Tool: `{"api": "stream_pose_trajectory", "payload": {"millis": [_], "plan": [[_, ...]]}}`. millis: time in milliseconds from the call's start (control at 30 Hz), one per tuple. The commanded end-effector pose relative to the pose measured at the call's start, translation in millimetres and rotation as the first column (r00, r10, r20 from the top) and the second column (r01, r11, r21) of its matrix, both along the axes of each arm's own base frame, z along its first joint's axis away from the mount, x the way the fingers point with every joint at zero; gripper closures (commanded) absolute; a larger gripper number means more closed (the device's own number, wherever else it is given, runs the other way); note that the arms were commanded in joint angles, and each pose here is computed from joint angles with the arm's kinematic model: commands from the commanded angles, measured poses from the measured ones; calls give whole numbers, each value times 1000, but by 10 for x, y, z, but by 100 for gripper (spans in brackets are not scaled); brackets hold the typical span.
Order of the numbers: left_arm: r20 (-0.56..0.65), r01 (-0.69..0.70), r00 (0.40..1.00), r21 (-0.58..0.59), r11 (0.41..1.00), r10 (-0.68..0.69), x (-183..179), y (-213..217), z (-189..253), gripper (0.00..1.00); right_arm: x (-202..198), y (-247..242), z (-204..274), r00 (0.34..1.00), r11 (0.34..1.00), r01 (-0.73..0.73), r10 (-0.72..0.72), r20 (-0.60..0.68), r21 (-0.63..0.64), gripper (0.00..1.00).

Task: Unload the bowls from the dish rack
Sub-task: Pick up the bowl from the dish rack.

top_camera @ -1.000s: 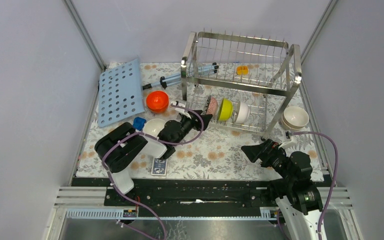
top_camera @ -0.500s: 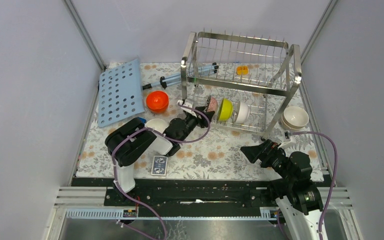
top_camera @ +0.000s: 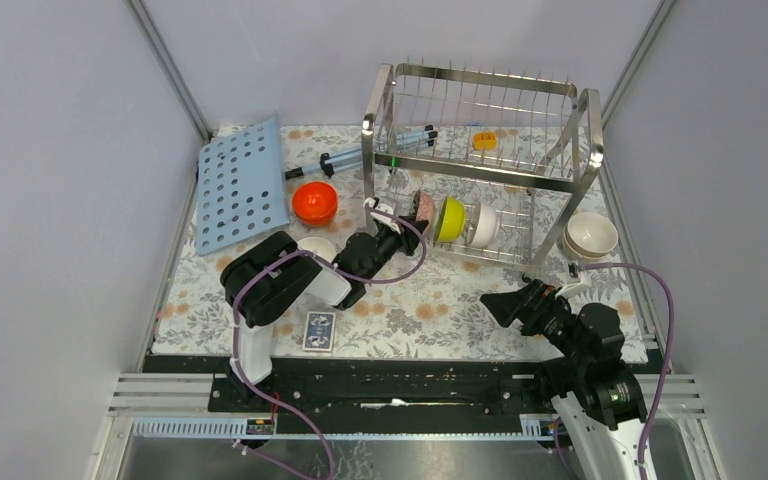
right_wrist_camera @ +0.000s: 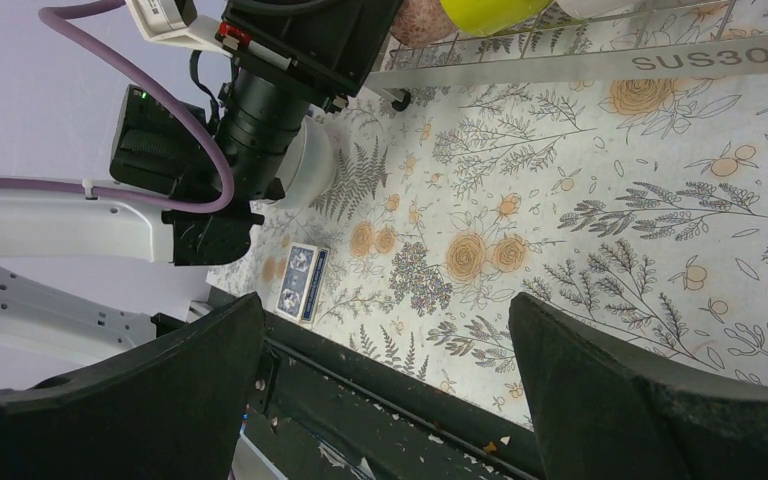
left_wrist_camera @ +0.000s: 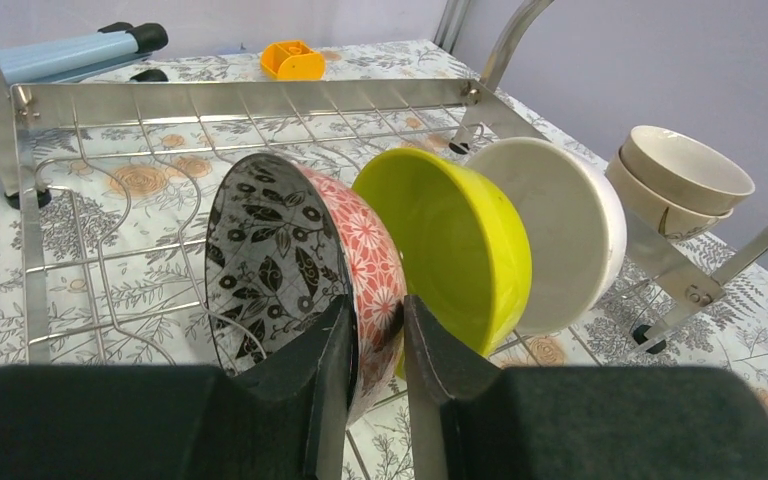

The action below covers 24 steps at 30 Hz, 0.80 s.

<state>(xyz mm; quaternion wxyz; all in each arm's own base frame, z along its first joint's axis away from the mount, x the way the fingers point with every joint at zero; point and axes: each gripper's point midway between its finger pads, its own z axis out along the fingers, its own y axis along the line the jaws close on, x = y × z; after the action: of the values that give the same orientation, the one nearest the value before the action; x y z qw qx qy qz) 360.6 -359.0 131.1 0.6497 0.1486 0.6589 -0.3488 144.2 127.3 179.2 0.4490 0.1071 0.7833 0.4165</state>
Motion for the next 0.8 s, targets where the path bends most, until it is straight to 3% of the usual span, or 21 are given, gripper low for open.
{"api": "stream_pose_trajectory", "payload": {"millis": [0, 333, 767], "plan": [[43, 40, 998, -32, 999, -39, 15, -99, 156, 76, -15, 26, 106, 998, 1000, -25, 25, 55, -3, 1], [73, 88, 994, -40, 995, -85, -50, -106, 248, 100, -16, 25, 103, 998, 1000, -25, 25, 54, -3, 1], [171, 75, 984, -120, 990, -54, -108, 66, 745, 100, -14, 19, 102, 998, 1000, -20, 20, 51, -3, 1]]}}
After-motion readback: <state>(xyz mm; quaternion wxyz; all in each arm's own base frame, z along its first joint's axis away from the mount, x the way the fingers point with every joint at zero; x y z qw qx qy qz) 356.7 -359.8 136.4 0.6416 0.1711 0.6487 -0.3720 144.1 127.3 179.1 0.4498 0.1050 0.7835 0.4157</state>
